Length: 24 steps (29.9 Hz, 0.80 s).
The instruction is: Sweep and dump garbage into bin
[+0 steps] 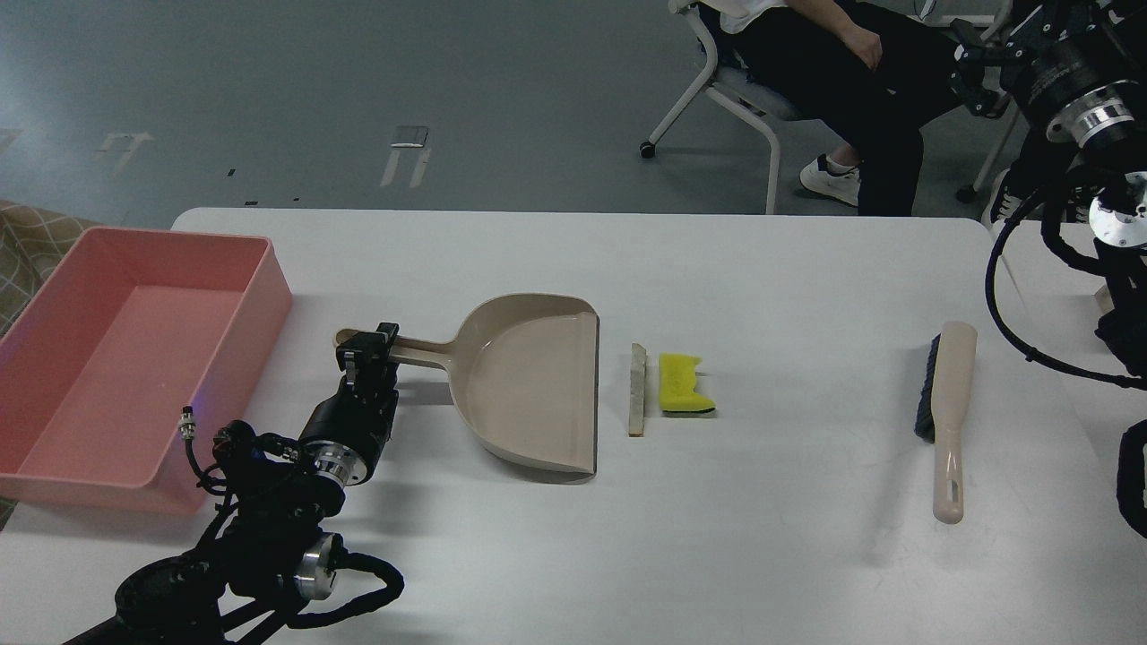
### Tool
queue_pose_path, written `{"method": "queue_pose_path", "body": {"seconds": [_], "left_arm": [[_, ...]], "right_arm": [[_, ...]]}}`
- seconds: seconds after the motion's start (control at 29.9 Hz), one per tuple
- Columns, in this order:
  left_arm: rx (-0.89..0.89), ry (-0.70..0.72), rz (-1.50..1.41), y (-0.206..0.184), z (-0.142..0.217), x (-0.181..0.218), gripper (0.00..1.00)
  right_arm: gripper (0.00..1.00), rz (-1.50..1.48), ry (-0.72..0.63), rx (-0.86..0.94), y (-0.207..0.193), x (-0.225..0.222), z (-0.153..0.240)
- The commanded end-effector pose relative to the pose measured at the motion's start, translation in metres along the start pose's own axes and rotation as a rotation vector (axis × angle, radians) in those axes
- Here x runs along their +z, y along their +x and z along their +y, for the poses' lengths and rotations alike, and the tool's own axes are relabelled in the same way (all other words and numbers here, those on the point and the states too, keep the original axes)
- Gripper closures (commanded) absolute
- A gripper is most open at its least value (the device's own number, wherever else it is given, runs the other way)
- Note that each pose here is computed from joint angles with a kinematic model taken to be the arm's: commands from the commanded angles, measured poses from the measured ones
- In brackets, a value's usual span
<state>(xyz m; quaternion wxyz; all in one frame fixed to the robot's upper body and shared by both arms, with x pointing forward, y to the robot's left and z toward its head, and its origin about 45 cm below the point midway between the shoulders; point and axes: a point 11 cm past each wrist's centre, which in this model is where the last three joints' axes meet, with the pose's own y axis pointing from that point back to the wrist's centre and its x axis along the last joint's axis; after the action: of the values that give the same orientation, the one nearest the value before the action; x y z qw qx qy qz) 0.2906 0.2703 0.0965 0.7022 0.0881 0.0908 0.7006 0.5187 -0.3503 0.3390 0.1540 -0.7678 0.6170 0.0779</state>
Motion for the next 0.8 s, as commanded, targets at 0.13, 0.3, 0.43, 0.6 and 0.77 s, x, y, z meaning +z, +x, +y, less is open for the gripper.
{"method": "queue_pose_path", "body": {"seconds": [0.13,0.3,0.43,0.6,0.77], "left_arm": [[-0.002,-0.003,-0.004,-0.0002,0.0002,0.0000,0.71],[-0.003,-0.017,-0.006,-0.0005,-0.0002,0.0020,0.73],[-0.002,-0.028,-0.010,0.0004,-0.0002,0.0030,0.73],[-0.004,-0.048,-0.014,0.0002,-0.0002,0.0053,0.75],[-0.007,-0.067,-0.013,-0.0015,-0.0003,0.0074,0.81]], "right_arm": [[0.00,0.000,0.001,0.000,0.0002,-0.0001,0.0000],[0.00,0.000,0.001,0.000,0.0002,-0.0001,0.0001],[0.00,0.000,0.001,0.000,0.0002,-0.0001,0.0001],[0.00,0.000,0.001,0.000,0.0002,-0.0001,0.0001],[0.00,0.000,0.001,0.000,0.0002,-0.0001,0.0001]]}}
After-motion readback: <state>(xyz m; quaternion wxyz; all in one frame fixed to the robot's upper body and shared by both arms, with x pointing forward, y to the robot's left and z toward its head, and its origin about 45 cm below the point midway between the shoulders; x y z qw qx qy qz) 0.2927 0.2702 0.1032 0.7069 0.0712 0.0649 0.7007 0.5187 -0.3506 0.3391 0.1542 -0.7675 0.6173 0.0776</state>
